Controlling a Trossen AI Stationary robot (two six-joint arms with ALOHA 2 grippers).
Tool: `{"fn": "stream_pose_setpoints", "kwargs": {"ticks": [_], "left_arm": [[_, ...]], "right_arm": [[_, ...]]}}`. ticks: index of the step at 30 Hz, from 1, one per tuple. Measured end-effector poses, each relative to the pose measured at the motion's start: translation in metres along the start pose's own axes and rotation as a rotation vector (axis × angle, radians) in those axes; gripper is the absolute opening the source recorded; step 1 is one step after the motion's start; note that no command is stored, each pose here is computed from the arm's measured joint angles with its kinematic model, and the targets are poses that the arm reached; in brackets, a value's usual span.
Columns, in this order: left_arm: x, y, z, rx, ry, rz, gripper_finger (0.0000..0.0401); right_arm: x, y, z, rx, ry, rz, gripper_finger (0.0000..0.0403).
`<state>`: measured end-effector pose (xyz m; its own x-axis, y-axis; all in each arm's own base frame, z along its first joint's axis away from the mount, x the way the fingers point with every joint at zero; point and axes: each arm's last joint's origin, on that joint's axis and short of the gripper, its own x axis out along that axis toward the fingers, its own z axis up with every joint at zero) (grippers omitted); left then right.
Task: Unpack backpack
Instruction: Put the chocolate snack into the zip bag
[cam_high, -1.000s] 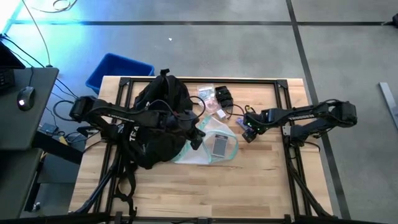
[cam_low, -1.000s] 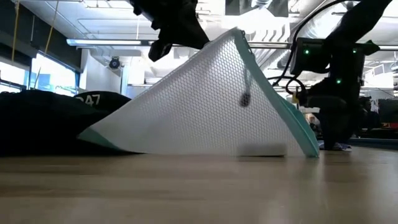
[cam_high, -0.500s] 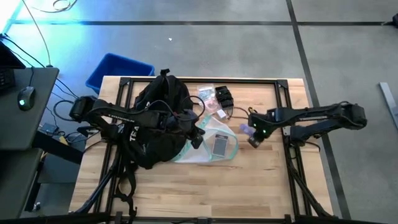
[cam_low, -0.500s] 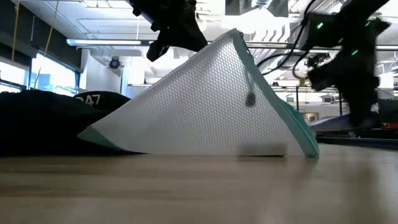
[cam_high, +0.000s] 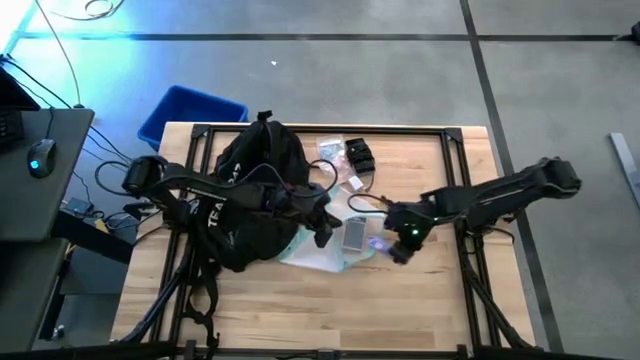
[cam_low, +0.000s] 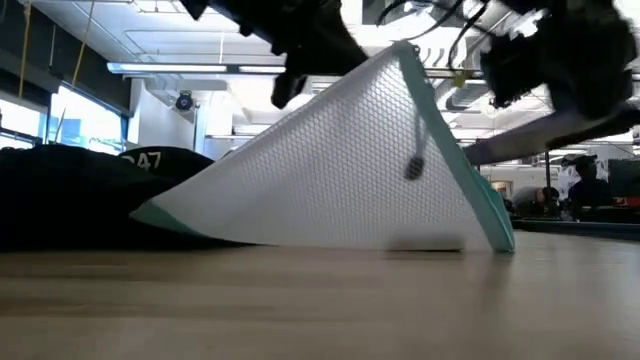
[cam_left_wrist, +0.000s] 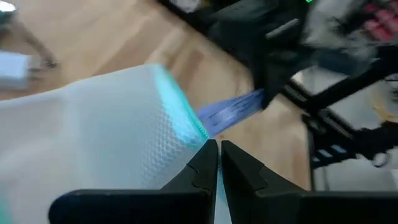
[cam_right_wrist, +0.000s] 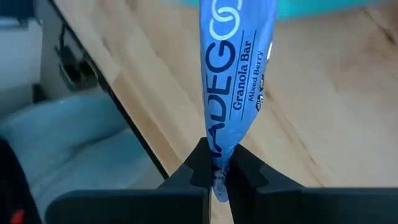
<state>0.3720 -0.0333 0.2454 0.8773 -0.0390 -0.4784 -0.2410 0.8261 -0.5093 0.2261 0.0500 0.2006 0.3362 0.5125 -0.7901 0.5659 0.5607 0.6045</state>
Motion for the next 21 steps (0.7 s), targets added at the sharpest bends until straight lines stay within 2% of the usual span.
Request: {"fn": "stream_pose_setpoints", "kwargs": {"ticks": [6, 10, 16, 21], "left_arm": [[0.014, 0.003, -0.007, 0.001, 0.034, -0.053, 0.0], [0.017, 0.003, -0.009, 0.015, 0.055, -0.074, 0.0], [0.017, 0.002, -0.01, 0.028, 0.073, -0.099, 0.0], [0.017, 0.002, -0.01, 0.035, 0.078, -0.103, 0.0]], "right_arm": [[0.025, 0.0, 0.039, 0.152, -0.19, 0.035, 0.0016], [0.031, 0.001, 0.062, 0.161, -0.288, 0.118, 0.0036], [0.03, 0.004, 0.079, 0.111, -0.355, 0.09, 0.0111], [0.031, 0.0, 0.083, 0.08, -0.403, 0.044, 0.018]]}}
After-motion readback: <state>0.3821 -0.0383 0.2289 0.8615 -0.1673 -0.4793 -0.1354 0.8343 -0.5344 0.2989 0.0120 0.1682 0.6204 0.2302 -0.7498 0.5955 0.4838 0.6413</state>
